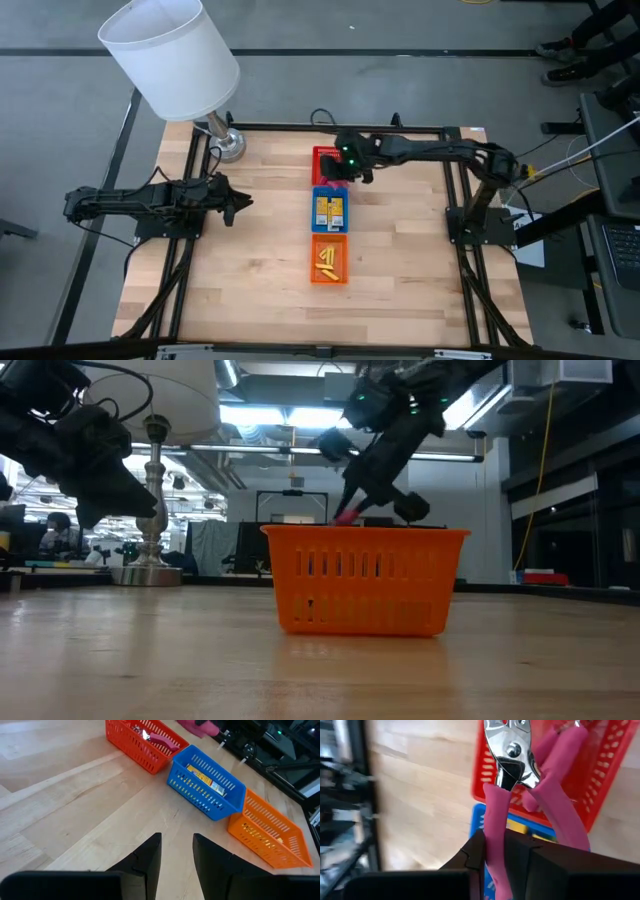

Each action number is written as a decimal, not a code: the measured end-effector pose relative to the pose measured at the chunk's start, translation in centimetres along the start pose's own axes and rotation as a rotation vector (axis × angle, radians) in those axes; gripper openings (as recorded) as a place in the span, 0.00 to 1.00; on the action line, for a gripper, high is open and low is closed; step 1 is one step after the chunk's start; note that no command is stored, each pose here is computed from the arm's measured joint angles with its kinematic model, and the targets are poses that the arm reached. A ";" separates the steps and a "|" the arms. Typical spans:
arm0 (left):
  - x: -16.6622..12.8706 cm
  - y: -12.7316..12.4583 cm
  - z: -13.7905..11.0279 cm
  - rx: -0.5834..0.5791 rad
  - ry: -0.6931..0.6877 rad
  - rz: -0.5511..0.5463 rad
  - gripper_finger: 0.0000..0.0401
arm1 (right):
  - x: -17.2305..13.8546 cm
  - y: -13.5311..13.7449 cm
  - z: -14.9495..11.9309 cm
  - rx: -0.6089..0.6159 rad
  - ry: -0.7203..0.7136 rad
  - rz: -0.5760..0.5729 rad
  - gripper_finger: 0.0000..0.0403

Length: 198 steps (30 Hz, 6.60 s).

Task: Pick & Place School Supplies
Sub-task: Put the pink hole puncher into the red bin, then return to Home Position

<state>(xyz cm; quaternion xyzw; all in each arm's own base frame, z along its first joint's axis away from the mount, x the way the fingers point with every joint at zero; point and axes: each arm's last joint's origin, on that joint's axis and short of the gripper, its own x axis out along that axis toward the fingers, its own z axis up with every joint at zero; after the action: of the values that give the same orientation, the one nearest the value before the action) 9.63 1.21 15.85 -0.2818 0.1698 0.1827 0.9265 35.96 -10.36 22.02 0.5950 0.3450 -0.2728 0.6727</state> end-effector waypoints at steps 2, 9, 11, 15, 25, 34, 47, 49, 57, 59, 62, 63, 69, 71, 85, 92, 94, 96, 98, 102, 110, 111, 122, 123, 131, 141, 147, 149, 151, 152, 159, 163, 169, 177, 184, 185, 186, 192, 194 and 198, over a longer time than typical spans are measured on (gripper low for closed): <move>0.0 0.0 0.0 0.000 0.000 0.000 0.27 | 0.4 0.2 0.4 -0.001 0.017 -0.052 0.10; 0.0 0.0 0.0 0.000 0.000 0.000 0.27 | 2.1 -0.2 1.4 0.055 0.059 -0.137 0.10; 0.0 0.0 0.0 0.000 0.000 0.000 0.27 | 2.0 0.0 1.6 0.065 0.045 -0.129 0.10; 0.0 0.0 0.0 0.000 0.000 0.000 0.27 | 1.8 0.3 2.0 0.082 0.010 -0.129 0.10; 0.0 0.0 0.0 0.000 0.000 0.000 0.27 | 0.6 1.4 3.5 0.088 -0.056 -0.089 0.10; 0.0 0.0 0.0 0.000 0.000 0.000 0.27 | 1.4 1.2 3.9 0.094 -0.033 -0.068 0.10; 0.0 0.0 0.0 0.000 0.000 0.000 0.27 | 2.2 1.7 4.3 0.030 -0.043 0.004 0.30; 0.0 0.0 0.0 0.000 0.000 0.000 0.27 | 2.3 1.6 4.3 0.032 -0.039 -0.005 0.33; 0.0 0.0 0.0 0.000 0.000 -0.001 0.28 | 2.1 1.7 4.3 0.010 -0.044 -0.002 0.28; 0.0 0.0 0.0 0.000 -0.001 0.000 0.27 | 1.8 2.0 4.0 -0.040 -0.064 0.006 0.26; 0.0 0.0 0.0 0.000 -0.001 0.000 0.27 | 0.2 3.1 3.0 -0.176 -0.109 0.027 0.24; 0.0 0.0 0.0 0.000 0.000 -0.001 0.27 | -0.4 3.6 2.5 -0.246 -0.123 0.034 0.24; 0.0 0.0 0.0 0.000 0.000 0.000 0.28 | -5.2 4.9 -4.1 -0.743 -0.260 -0.101 0.24; 0.0 0.0 0.0 0.000 -0.001 0.000 0.28 | -6.0 3.9 -6.5 -0.832 -0.292 -0.108 0.24; 0.0 0.0 0.0 0.000 -0.001 -0.001 0.28 | -3.1 -9.7 -9.1 -0.997 -0.322 0.442 0.24; 0.0 0.0 0.0 0.000 -0.002 0.002 0.28 | -3.2 -12.8 -8.9 -1.115 -0.431 0.485 0.24; 0.0 0.0 0.0 0.000 -0.002 0.002 0.28 | -3.7 -14.0 -9.3 -1.115 -0.483 0.531 0.24; 0.0 0.0 0.0 0.000 -0.003 0.002 0.28 | -3.9 -15.6 -9.8 -1.109 -0.499 0.550 0.24; 0.0 0.0 0.0 0.000 -0.002 0.002 0.28 | -4.3 -17.0 -10.2 -1.094 -0.511 0.569 0.23; 0.0 0.0 0.0 0.000 -0.003 0.002 0.28 | -5.1 -19.0 -11.4 -1.092 -0.504 0.613 0.21; 0.0 0.0 0.0 0.000 -0.002 0.002 0.28 | -6.2 -19.1 -12.9 -1.144 -0.469 0.698 0.19; 0.0 0.0 0.0 0.000 -0.002 0.002 0.28 | -6.3 -19.1 -13.0 -1.147 -0.465 0.702 0.19; 0.0 0.0 0.0 0.000 -0.002 0.002 0.28 | -8.1 -20.4 -14.8 -1.329 -0.442 0.669 0.19; 0.0 0.0 0.0 0.000 -0.003 0.002 0.28 | -8.2 -20.5 -14.8 -1.340 -0.444 0.667 0.19; 0.0 0.0 0.0 0.000 -0.002 0.002 0.28 | -9.2 -21.5 -14.4 -1.395 -0.624 0.499 0.18; 0.0 0.0 0.0 0.000 -0.002 0.002 0.28 | -10.9 -21.8 -15.1 -1.438 -0.574 0.774 0.18; 0.0 0.0 0.0 0.000 -0.003 0.002 0.28 | -12.0 -21.7 -14.8 -1.366 -0.755 0.755 0.18; 0.0 0.0 0.0 0.000 -0.003 0.002 0.28 | -12.1 -21.7 -14.7 -1.347 -0.782 0.747 0.18; 0.0 0.0 0.0 0.000 -0.003 0.002 0.28 | -12.0 -21.8 -14.7 -1.345 -0.775 0.724 0.18; 0.0 0.0 0.0 0.000 -0.003 0.002 0.28 | -11.8 -21.9 -14.7 -1.348 -0.762 0.708 0.18; 0.0 0.0 0.0 0.000 -0.002 0.002 0.28 | -11.8 -21.9 -14.7 -1.349 -0.758 0.706 0.18; 0.0 0.0 0.0 0.000 -0.002 0.002 0.28 | -11.8 -21.9 -14.7 -1.349 -0.758 0.706 0.18; 0.0 0.0 0.0 0.000 -0.003 0.002 0.28 | -11.8 -21.9 -14.7 -1.349 -0.758 0.706 0.18; 0.0 0.0 0.0 0.000 -0.002 0.002 0.28 | -11.8 -21.9 -14.7 -1.347 -0.757 0.706 0.18; 0.0 0.0 0.0 0.000 -0.002 0.002 0.28 | -11.8 -21.9 -14.7 -1.347 -0.757 0.706 0.18; 0.0 0.0 0.0 0.000 -0.002 0.002 0.28 | -11.8 -21.9 -14.7 -1.347 -0.757 0.706 0.18; 0.0 0.0 0.0 0.000 -0.003 0.002 0.28 | -11.8 -21.9 -14.7 -1.347 -0.757 0.706 0.18; 0.0 0.0 0.0 0.000 -0.002 0.002 0.28 | -11.8 -21.9 -14.7 -1.347 -0.757 0.706 0.18; 0.0 0.0 0.0 0.000 -0.002 0.002 0.28 | -11.8 -21.9 -14.7 -1.347 -0.757 0.706 0.18; 0.0 0.0 0.0 0.000 -0.002 0.002 0.28 | -11.8 -21.9 -14.7 -1.347 -0.757 0.706 0.18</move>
<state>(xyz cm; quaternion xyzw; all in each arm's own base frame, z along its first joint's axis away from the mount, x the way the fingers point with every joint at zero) 9.63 1.22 15.87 -0.2814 0.1690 0.1841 0.9265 9.65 0.52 17.13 0.0089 -0.0206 0.0362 0.9991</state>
